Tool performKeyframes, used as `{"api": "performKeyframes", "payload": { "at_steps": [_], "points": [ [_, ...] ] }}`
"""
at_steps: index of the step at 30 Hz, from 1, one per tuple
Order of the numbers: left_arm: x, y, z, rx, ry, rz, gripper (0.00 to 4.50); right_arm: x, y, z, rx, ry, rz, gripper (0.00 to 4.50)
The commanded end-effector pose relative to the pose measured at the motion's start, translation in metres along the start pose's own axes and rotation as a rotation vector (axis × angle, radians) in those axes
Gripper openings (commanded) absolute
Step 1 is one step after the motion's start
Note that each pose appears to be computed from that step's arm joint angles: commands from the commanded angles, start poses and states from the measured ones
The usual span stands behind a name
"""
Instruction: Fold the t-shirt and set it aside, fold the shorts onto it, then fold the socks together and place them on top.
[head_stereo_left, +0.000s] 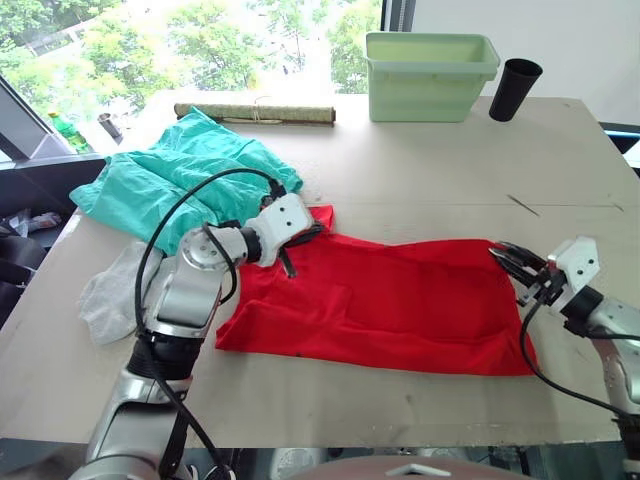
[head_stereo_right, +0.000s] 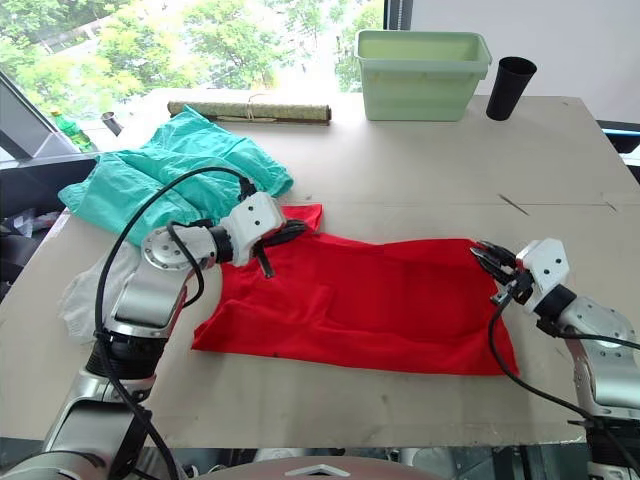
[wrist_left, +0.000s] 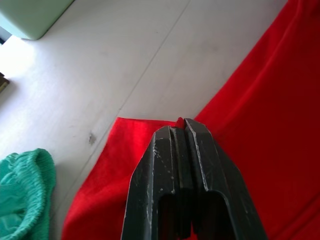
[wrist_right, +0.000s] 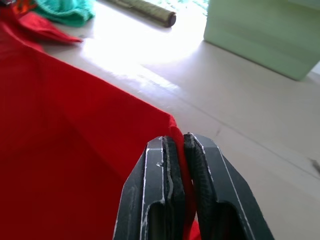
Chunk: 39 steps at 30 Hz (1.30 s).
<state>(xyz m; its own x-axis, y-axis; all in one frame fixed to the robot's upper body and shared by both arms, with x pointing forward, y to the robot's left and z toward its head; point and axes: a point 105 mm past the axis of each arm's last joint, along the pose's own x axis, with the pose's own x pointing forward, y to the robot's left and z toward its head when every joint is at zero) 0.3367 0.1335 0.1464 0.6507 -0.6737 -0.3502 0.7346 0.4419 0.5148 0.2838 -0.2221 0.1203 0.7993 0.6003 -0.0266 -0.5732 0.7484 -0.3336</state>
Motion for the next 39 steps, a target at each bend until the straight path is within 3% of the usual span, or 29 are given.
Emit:
{"api": "performKeyframes", "payload": {
  "at_steps": [1,12,13,15,18,22,23,28,34,39],
  "points": [
    [-0.005,-0.008,0.01,0.027,-0.017,-0.018,0.0,-0.002,0.005,0.012,-0.074,-0.037,0.034,0.41],
    [-0.015,-0.044,-0.011,-0.036,0.08,-0.155,0.0,-0.011,0.015,-0.001,-0.061,0.088,0.102,0.41],
    [-0.015,-0.045,-0.012,-0.039,0.086,-0.159,0.0,-0.013,0.017,-0.003,-0.05,0.107,0.119,0.65],
    [-0.016,-0.047,-0.017,-0.042,0.103,-0.16,0.77,-0.017,0.019,-0.005,-0.029,0.136,0.149,1.21],
    [-0.017,-0.05,-0.024,-0.049,0.119,-0.166,2.0,-0.023,0.018,-0.003,-0.004,0.151,0.17,2.6],
    [-0.021,-0.059,-0.031,-0.063,0.136,-0.197,4.1,-0.033,0.022,0.0,0.056,0.172,0.235,4.5],
    [-0.022,-0.062,-0.032,-0.069,0.136,-0.208,4.42,-0.035,0.022,0.001,0.067,0.182,0.249,4.5],
    [-0.032,-0.078,-0.036,-0.092,0.162,-0.288,4.42,-0.043,0.023,0.003,0.118,0.223,0.304,4.5],
    [-0.04,-0.08,-0.03,-0.125,0.129,-0.311,4.42,-0.045,0.012,0.012,0.146,0.211,0.298,4.5],
    [-0.055,-0.06,0.0,-0.208,0.003,-0.36,4.42,-0.032,0.018,0.015,0.162,0.191,0.281,4.5]
  ]
}}
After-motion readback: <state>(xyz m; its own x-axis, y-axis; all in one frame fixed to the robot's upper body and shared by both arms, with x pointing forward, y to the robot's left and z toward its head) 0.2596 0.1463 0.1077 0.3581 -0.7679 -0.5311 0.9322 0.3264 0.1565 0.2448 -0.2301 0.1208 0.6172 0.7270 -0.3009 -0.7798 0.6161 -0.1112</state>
